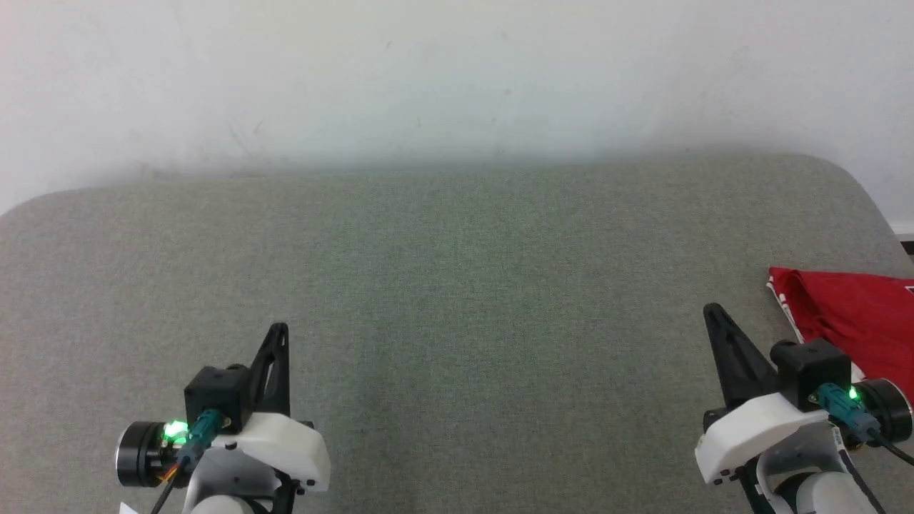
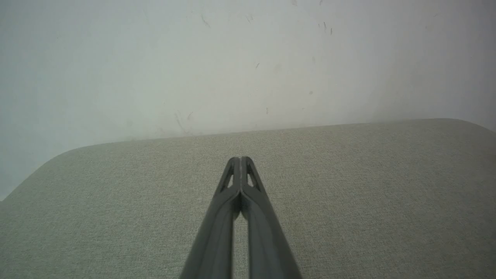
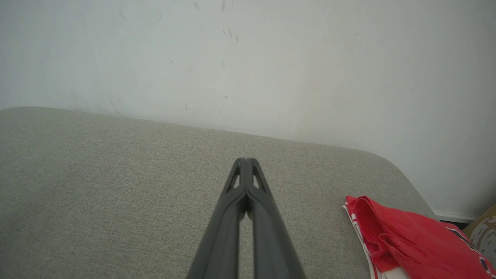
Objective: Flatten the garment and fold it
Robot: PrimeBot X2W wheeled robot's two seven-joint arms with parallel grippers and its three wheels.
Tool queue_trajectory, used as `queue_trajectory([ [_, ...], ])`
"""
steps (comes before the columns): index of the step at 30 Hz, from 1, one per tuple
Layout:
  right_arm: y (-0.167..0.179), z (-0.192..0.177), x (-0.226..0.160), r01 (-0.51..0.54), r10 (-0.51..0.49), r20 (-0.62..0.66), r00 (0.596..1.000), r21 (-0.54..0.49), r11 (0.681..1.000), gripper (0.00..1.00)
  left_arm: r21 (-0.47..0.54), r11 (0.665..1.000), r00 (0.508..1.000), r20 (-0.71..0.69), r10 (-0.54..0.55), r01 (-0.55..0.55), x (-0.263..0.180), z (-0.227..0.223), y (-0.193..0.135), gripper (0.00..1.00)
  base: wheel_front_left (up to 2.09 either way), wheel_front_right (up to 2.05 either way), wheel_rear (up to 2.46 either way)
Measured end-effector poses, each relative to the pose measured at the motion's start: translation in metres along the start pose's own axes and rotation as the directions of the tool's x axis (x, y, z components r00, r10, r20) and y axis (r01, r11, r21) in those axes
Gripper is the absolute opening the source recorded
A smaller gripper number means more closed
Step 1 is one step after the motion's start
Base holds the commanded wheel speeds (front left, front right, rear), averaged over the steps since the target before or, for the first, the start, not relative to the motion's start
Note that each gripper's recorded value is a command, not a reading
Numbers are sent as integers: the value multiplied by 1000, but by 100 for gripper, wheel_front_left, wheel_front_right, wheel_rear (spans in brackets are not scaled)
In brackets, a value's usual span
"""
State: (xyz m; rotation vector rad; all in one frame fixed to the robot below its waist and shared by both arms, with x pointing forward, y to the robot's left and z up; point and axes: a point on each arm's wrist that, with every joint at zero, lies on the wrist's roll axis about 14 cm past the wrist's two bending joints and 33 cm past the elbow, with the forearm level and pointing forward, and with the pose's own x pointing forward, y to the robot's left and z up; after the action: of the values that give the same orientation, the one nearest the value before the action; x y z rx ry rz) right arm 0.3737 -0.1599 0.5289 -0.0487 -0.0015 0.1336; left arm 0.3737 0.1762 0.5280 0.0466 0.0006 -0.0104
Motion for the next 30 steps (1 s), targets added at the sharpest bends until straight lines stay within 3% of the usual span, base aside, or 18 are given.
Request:
queue_trajectory([
  [30,0,0,0,0,0,0,1000,0,1000,0,0,1000,1000,0,0,0,0,0,0,0,0,0,0],
])
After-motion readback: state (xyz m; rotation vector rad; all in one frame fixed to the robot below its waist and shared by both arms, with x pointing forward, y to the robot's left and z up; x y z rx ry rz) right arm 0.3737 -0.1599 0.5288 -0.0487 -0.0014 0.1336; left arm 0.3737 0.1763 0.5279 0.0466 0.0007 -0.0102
